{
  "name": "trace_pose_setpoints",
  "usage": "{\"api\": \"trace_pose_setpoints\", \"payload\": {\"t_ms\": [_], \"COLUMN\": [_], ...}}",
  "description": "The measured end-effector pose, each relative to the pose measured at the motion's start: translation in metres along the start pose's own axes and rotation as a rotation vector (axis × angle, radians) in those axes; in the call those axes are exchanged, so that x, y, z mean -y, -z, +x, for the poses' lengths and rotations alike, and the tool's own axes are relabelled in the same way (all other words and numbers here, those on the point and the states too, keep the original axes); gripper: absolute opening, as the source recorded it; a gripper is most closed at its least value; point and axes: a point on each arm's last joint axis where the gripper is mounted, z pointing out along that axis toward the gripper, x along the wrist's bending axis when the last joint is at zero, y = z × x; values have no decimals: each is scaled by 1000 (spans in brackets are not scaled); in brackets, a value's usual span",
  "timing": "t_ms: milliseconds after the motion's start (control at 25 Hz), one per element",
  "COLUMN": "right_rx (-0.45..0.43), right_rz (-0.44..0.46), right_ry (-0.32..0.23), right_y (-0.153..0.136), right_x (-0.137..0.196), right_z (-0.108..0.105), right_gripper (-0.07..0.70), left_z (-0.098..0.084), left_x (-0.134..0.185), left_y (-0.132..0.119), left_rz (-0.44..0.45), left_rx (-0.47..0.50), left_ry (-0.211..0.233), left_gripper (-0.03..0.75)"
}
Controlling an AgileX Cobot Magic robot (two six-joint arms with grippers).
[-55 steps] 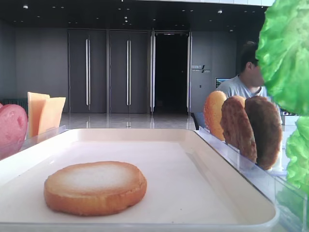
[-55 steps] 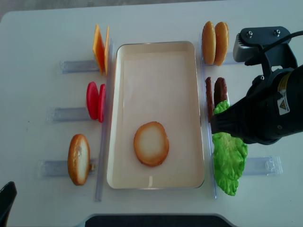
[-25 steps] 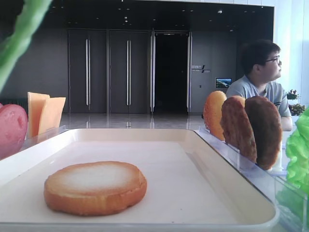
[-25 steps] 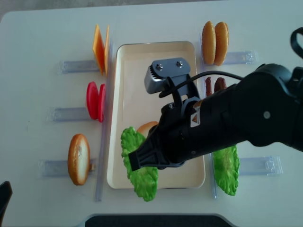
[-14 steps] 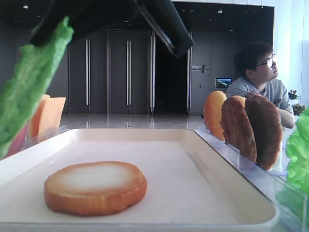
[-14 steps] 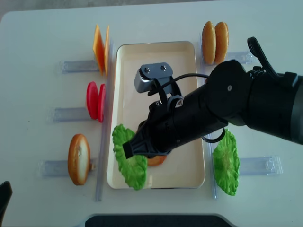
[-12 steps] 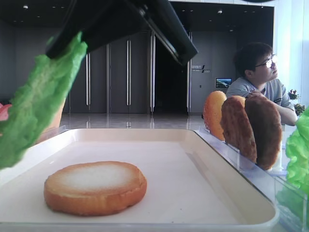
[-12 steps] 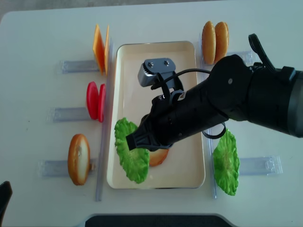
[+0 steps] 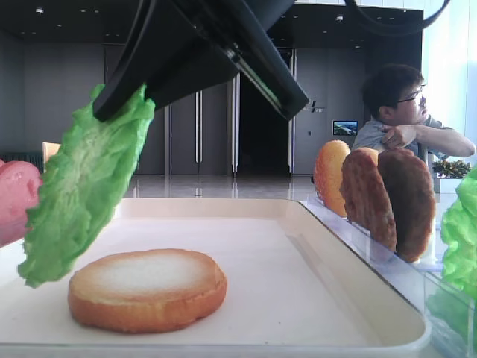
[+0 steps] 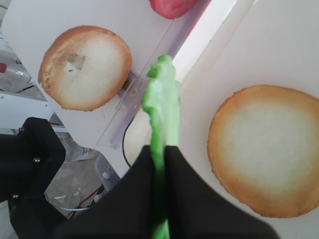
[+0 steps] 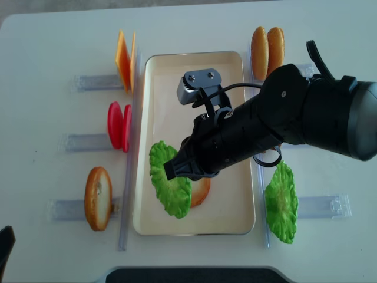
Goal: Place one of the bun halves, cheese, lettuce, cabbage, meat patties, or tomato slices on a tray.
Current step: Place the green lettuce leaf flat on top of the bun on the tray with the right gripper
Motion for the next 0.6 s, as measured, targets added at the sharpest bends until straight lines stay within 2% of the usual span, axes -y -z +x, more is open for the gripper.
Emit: {"api": "trace_pose_setpoints", "payload": {"t_ms": [160, 360, 600], "right_rx": [7, 38, 56], "right_rz": [-4, -7, -28], "right_ry": [10, 52, 55], "right_y": [0, 0, 0], "right_x": [0, -1, -3], "right_z": [-1, -4, -5], "right_gripper": [20, 20, 20], "left_z": [0, 0, 0], "left_x": [0, 0, 0], "left_y": [0, 0, 0], "left_rz": [0, 0, 0], "left_rx": [0, 0, 0], "left_ry": [0, 0, 0], "left_gripper": [370, 370, 370]}}
